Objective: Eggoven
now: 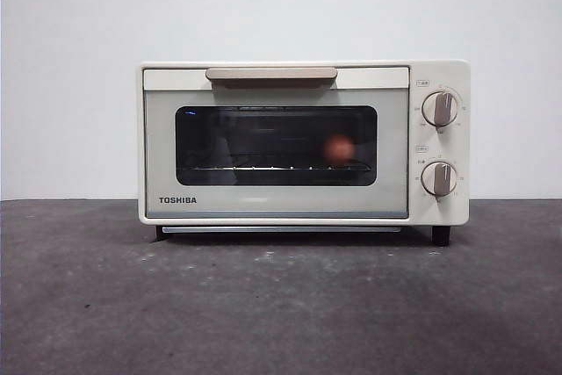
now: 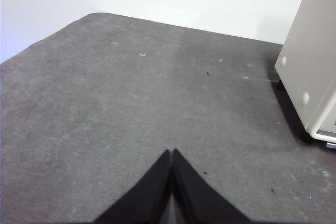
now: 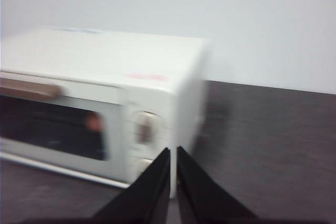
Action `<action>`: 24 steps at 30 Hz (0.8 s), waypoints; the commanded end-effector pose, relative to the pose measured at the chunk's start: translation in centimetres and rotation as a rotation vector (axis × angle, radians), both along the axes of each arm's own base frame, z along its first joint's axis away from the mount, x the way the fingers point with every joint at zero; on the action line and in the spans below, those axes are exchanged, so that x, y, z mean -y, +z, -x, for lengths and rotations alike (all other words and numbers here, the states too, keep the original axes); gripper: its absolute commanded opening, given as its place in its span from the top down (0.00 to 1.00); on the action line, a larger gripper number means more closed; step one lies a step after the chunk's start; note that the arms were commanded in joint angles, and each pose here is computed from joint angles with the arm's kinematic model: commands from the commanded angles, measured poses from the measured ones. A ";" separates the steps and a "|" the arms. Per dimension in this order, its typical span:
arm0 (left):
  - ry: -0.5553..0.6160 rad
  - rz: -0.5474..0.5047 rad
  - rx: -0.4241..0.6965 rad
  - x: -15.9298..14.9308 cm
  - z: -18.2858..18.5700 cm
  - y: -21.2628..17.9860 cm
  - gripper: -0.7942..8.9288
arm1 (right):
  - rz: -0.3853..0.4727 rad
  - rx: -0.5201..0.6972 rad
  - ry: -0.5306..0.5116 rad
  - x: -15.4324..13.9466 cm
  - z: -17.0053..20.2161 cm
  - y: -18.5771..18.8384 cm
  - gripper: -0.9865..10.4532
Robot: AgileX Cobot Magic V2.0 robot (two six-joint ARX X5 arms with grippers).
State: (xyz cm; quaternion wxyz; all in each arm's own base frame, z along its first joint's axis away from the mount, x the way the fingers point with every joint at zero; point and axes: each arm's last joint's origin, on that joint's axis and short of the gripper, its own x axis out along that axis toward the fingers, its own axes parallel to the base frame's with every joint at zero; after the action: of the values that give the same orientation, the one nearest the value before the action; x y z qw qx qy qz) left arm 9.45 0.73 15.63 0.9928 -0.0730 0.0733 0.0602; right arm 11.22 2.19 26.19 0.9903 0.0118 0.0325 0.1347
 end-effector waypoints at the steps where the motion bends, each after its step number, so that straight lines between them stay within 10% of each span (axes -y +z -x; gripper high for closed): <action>1: 0.002 0.007 -0.028 0.0 -0.1 -0.8 0.91 | 0.039 0.088 -0.066 0.8 0.6 -1.3 0.91; 12: 0.002 0.007 -0.027 0.0 -0.1 -0.8 0.91 | 0.037 0.140 -0.138 1.6 1.5 -8.0 0.91; 24: 0.002 0.007 -0.027 0.0 -0.1 -0.8 0.91 | 0.045 -0.070 -0.121 1.6 1.6 -10.9 0.91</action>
State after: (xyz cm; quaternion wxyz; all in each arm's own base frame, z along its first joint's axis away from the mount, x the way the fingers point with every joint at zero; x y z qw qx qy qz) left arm 9.45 0.73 15.63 0.9928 -0.0730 0.0733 0.0602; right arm 9.58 0.62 15.42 0.9951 -0.0077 0.0679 0.0720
